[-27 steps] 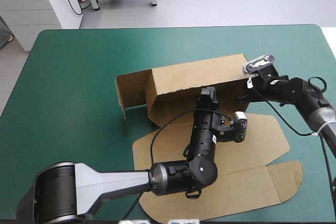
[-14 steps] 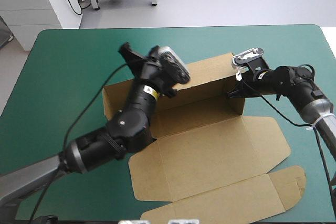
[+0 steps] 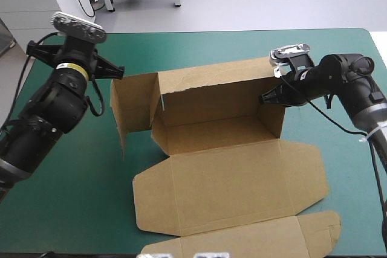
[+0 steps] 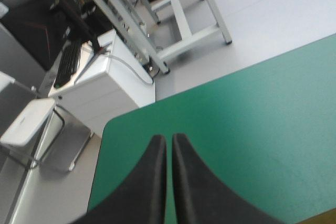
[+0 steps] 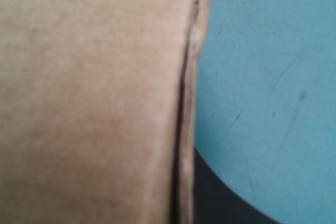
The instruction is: Fold the box
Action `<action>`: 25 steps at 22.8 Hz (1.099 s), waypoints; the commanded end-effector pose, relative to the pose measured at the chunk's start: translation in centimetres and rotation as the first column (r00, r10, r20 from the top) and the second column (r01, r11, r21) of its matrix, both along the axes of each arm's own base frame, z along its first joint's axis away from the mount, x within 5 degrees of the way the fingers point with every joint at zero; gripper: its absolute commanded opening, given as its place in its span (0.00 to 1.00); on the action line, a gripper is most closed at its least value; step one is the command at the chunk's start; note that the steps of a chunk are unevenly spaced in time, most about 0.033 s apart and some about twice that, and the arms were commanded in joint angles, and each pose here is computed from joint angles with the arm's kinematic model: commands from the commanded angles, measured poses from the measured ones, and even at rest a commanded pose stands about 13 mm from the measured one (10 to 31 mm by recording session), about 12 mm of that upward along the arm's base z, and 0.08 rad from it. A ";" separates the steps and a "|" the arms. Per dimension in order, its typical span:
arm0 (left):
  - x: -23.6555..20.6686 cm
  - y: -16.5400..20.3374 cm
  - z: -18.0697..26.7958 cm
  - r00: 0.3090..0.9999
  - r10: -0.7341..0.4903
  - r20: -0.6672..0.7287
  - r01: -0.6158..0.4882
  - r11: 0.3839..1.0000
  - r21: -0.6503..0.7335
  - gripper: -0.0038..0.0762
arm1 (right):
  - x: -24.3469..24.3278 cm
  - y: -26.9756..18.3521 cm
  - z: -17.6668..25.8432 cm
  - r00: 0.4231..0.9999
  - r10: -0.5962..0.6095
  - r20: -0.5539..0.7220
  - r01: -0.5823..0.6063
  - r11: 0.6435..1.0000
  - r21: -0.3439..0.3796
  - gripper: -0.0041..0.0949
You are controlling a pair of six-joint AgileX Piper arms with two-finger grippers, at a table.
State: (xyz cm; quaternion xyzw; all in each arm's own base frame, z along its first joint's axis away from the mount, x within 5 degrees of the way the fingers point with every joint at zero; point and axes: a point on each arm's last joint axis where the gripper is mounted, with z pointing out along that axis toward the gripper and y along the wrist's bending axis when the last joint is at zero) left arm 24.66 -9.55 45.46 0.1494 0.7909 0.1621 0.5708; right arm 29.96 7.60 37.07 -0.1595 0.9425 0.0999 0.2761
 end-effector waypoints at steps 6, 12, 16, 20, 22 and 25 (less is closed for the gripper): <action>0.8 9.0 0.1 0.980 0.134 -0.146 -0.166 0.958 -0.234 0.07 | -0.6 2.7 -0.4 0.994 0.037 -0.107 -0.038 0.999 -0.005 0.04; 1.0 11.1 -2.0 0.961 0.113 -0.252 -0.188 0.936 -0.299 0.07 | 3.0 3.5 -4.7 0.986 0.001 -0.166 -0.007 0.999 -0.034 0.04; 1.0 11.1 -2.0 0.962 0.113 -0.250 -0.187 0.936 -0.299 0.07 | 4.9 4.0 -5.6 0.997 -0.008 -0.071 0.008 1.000 -0.009 0.04; 1.2 11.1 -2.2 0.960 0.112 -0.257 -0.189 0.935 -0.300 0.07 | 5.8 4.3 -6.4 0.998 -0.039 -0.059 0.040 0.999 0.014 0.10; 1.4 11.1 -2.4 0.958 0.110 -0.263 -0.190 0.934 -0.301 0.07 | 6.1 4.4 -6.7 0.997 -0.047 -0.053 0.048 0.999 0.019 0.18; 1.7 11.1 -2.7 0.952 0.110 -0.285 -0.197 0.934 -0.299 0.07 | 6.6 4.5 -7.0 0.998 -0.052 -0.030 0.052 0.998 0.025 0.33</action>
